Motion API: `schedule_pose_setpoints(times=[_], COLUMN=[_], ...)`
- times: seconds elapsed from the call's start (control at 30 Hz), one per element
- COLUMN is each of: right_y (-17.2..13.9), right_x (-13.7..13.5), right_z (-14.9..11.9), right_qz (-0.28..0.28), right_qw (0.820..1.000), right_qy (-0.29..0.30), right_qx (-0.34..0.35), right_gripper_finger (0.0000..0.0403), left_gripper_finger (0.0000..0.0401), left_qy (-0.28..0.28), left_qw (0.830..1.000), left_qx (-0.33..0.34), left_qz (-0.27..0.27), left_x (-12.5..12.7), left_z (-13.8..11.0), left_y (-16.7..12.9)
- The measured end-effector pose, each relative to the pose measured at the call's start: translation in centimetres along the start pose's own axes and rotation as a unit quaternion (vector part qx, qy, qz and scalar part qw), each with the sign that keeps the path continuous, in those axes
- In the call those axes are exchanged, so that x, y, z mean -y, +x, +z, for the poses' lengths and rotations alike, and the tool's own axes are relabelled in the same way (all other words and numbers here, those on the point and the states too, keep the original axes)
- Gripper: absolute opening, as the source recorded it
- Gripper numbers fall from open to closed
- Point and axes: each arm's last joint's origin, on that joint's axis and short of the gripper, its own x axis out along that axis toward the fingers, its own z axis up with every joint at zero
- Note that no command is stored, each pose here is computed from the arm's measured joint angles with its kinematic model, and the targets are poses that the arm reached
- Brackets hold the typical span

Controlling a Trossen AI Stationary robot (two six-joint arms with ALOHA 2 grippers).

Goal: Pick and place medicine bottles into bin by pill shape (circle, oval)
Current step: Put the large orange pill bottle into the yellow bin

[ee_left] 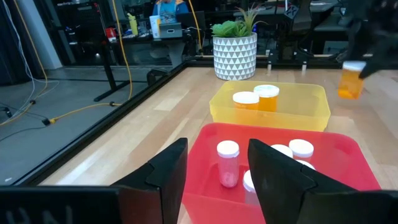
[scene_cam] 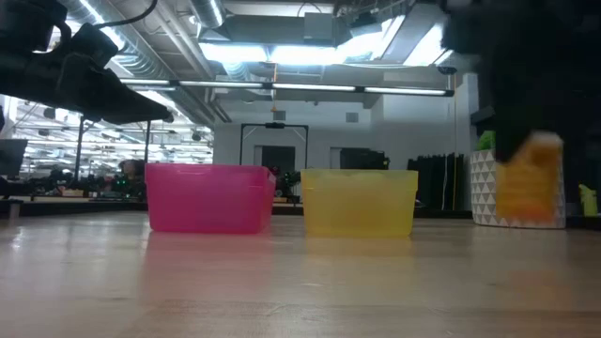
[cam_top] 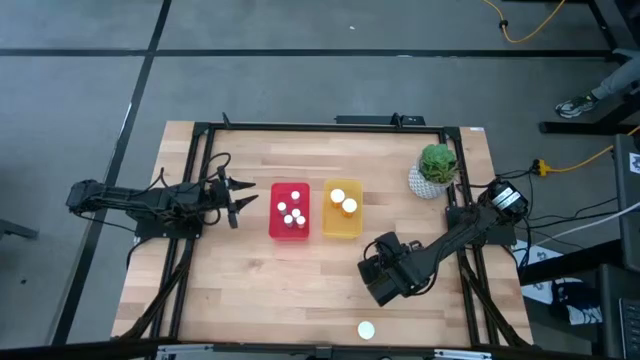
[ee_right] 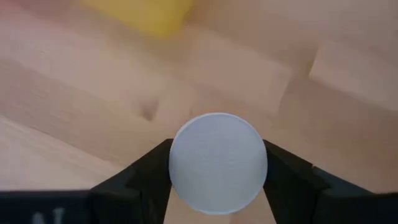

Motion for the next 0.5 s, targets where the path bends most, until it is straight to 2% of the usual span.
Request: schedule_pose_setpoints(times=[0.2,0.3,0.5], right_y=[-3.4,-4.1,-3.4], right_x=[-0.3,-1.3,-3.5], right_z=[2.5,4.5,9.1], right_qz=[0.019,0.030,0.068], right_qw=[0.996,0.993,0.982], right_qy=[-0.021,-0.053,-0.130], right_qx=[0.079,0.101,0.120], right_gripper_finger=[0.0215,0.0215,0.0215], left_gripper_finger=[0.0161,0.0162,0.0161], left_qy=[0.000,0.000,0.000], left_qw=[1.000,1.000,1.000], left_qx=[0.000,0.000,0.000], left_qz=[0.000,0.000,0.000], left_x=[0.0,0.0,0.0], left_z=[0.0,0.0,0.0], left_y=[0.0,0.0,0.0])
